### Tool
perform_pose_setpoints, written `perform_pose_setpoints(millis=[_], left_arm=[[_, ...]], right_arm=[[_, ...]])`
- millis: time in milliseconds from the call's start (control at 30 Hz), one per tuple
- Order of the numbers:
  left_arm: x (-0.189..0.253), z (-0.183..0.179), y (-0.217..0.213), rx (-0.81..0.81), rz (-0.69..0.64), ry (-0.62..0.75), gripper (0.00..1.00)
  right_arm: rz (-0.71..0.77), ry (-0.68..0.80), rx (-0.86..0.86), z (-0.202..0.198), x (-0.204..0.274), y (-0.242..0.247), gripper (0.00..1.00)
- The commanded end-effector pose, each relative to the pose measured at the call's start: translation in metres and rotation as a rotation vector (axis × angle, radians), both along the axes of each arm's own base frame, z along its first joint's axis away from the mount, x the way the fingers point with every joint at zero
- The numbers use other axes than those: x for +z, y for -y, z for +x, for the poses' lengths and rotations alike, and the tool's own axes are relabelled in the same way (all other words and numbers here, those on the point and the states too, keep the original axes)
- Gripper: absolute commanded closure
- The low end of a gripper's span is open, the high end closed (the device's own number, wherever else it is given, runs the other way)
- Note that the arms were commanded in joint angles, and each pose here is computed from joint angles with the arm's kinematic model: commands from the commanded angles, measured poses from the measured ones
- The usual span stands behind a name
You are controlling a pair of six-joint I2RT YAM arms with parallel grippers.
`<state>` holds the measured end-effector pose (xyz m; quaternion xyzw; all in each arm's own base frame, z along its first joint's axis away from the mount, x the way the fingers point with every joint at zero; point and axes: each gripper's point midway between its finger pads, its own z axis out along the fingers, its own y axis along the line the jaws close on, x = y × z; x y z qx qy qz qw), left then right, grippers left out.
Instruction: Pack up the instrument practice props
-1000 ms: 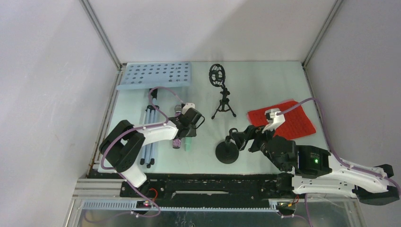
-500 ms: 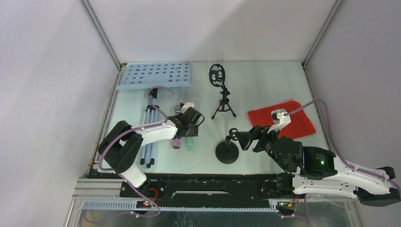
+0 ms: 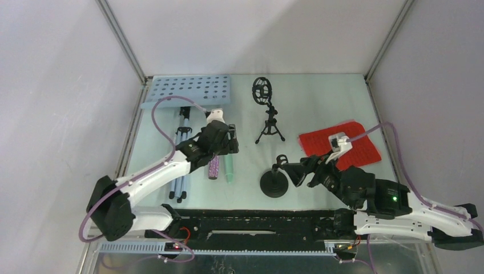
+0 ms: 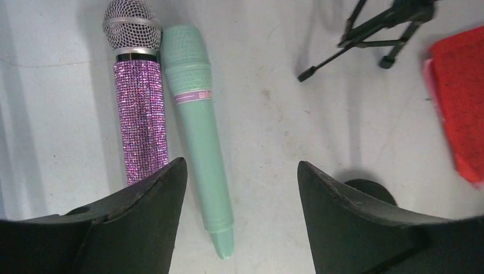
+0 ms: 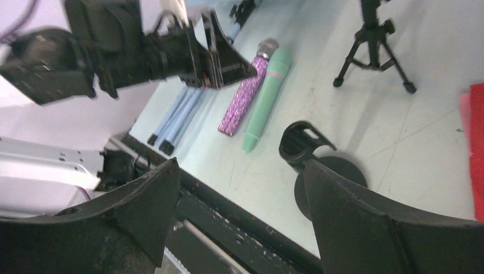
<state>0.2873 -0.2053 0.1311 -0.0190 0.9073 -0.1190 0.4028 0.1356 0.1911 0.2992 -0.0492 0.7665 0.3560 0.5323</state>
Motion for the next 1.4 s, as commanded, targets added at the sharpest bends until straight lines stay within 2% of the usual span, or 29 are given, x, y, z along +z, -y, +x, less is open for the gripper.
perform_pose_setpoints(millis=[0,300,433,533,633,733,867,1033,1300,1367], left_arm=[[0.055,0.001,0.003,-0.031,-0.095,0.114,0.22],[0.098,-0.030,-0.020,-0.076,-0.185,0.254,0.22],[0.103,-0.043,-0.033,-0.074,-0.203,0.285,0.21],[0.101,-0.051,-0.044,-0.057,-0.198,0.290,0.20],[0.100,-0.057,-0.052,-0.042,-0.196,0.299,0.18],[0.101,-0.060,-0.057,-0.039,-0.193,0.301,0.17],[0.104,-0.063,-0.060,-0.045,-0.179,0.304,0.17],[0.102,-0.064,-0.068,-0.025,-0.141,0.299,0.17],[0.097,-0.066,-0.071,-0.029,-0.123,0.293,0.17],[0.096,-0.066,-0.073,-0.026,-0.116,0.294,0.17]], right_arm=[[-0.058,-0.018,0.090,-0.011,-0.027,-0.030,0.13],[-0.168,0.002,0.059,-0.030,-0.068,-0.053,0.16],[-0.234,-0.062,0.033,-0.037,-0.100,-0.057,0.18],[-0.272,-0.128,-0.029,-0.027,-0.137,-0.055,0.19],[-0.241,-0.216,-0.008,-0.015,-0.163,-0.064,0.17],[-0.205,-0.208,-0.050,0.008,-0.170,-0.067,0.13],[-0.214,-0.166,-0.108,0.038,-0.173,-0.071,0.14],[-0.219,-0.106,-0.200,0.070,-0.170,-0.066,0.26],[-0.234,-0.035,-0.201,0.091,-0.163,-0.068,0.61],[-0.238,-0.026,-0.215,0.096,-0.160,-0.063,0.75]])
